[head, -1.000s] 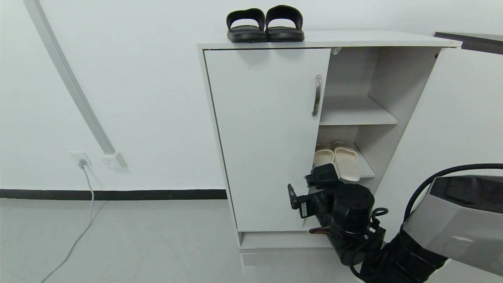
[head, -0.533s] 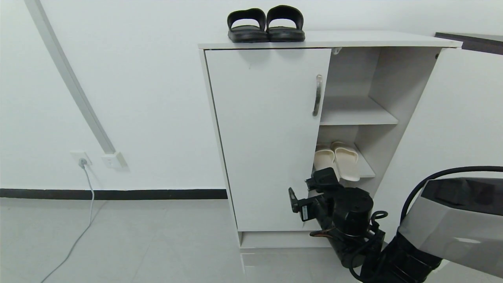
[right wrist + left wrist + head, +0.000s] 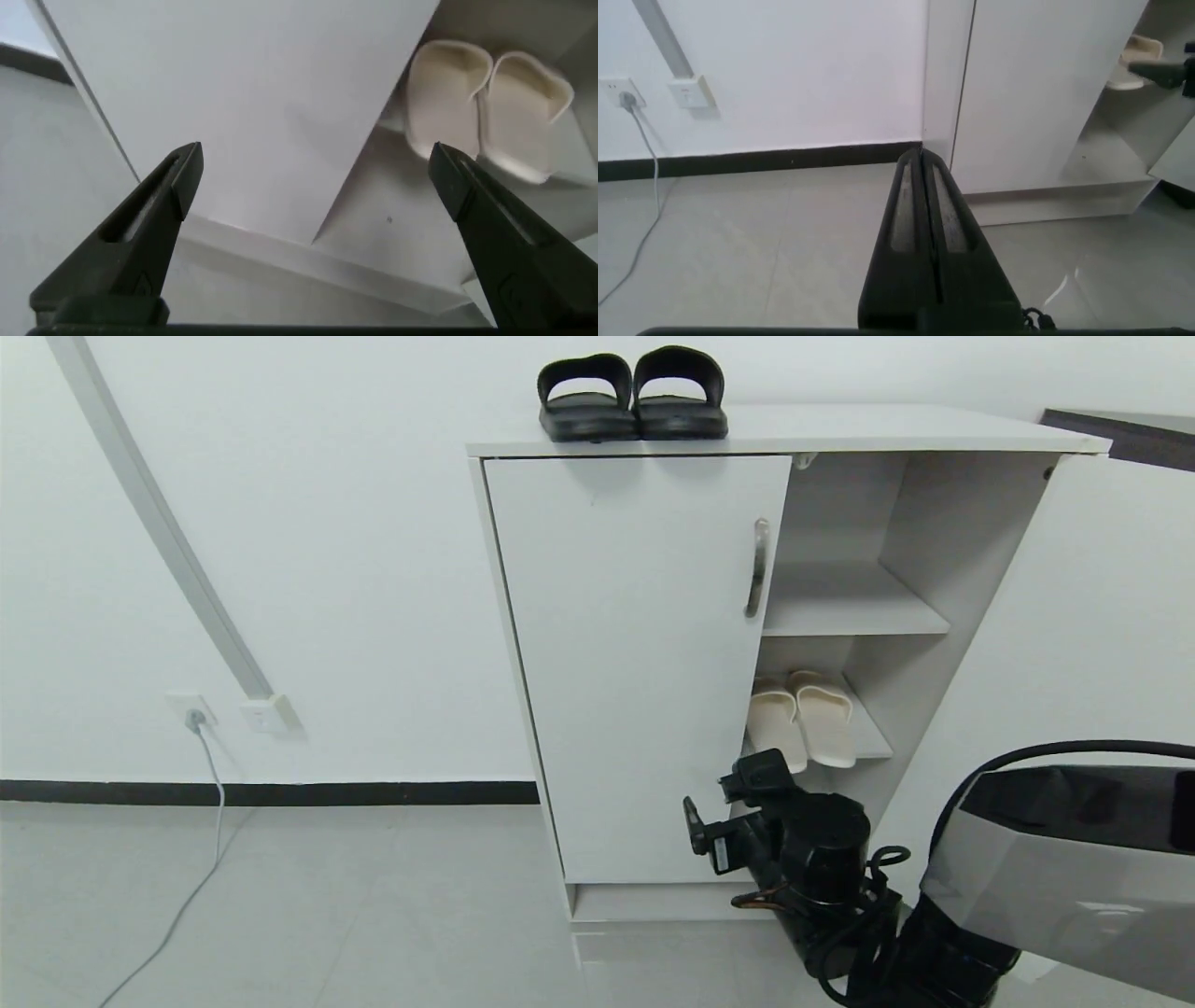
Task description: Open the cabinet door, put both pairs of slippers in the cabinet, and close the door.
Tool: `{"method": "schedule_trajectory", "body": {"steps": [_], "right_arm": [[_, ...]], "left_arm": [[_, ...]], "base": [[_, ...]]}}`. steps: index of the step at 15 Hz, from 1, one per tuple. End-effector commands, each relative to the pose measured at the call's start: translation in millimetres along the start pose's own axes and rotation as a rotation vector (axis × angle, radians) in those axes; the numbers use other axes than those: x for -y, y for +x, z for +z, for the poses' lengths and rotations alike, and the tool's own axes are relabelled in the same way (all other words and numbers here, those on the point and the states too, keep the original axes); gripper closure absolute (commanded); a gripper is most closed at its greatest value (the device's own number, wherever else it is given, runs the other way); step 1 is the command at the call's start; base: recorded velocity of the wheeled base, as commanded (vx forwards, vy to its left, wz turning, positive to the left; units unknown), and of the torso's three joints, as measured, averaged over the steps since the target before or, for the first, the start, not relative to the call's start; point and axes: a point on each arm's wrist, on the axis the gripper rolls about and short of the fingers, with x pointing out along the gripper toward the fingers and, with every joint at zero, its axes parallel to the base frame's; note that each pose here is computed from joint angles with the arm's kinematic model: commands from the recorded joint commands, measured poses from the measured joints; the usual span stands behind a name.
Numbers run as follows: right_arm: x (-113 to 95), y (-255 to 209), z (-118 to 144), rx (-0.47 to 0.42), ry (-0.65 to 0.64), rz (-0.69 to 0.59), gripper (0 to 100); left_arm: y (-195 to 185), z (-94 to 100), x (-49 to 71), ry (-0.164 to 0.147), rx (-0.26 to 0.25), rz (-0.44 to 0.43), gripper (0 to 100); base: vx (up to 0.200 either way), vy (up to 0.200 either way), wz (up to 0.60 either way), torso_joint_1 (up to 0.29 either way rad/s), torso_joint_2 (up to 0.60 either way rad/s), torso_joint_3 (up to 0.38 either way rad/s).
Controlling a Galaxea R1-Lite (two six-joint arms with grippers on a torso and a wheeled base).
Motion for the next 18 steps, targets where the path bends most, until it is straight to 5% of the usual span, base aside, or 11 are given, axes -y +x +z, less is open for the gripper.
{"method": "schedule_trajectory", "body": {"steps": [1, 18], "right_arm": [[-1.0, 1.0, -5.2, -0.007, -0.006, -0.002, 0], [-2.6, 7.4, -22.3, -0.040, 0.003, 0.037, 0]], "left_arm": [[0.0, 0.1, 0.0, 0.000, 0.000, 0.000, 100], [0.0, 0.2, 0.0, 0.000, 0.002, 0.000, 100]], "base": [[0.000, 0.000, 0.00, 0.061, -0.42, -0.378], [0.000, 0.000, 0.00, 0.132, -0.49, -0.331]]}}
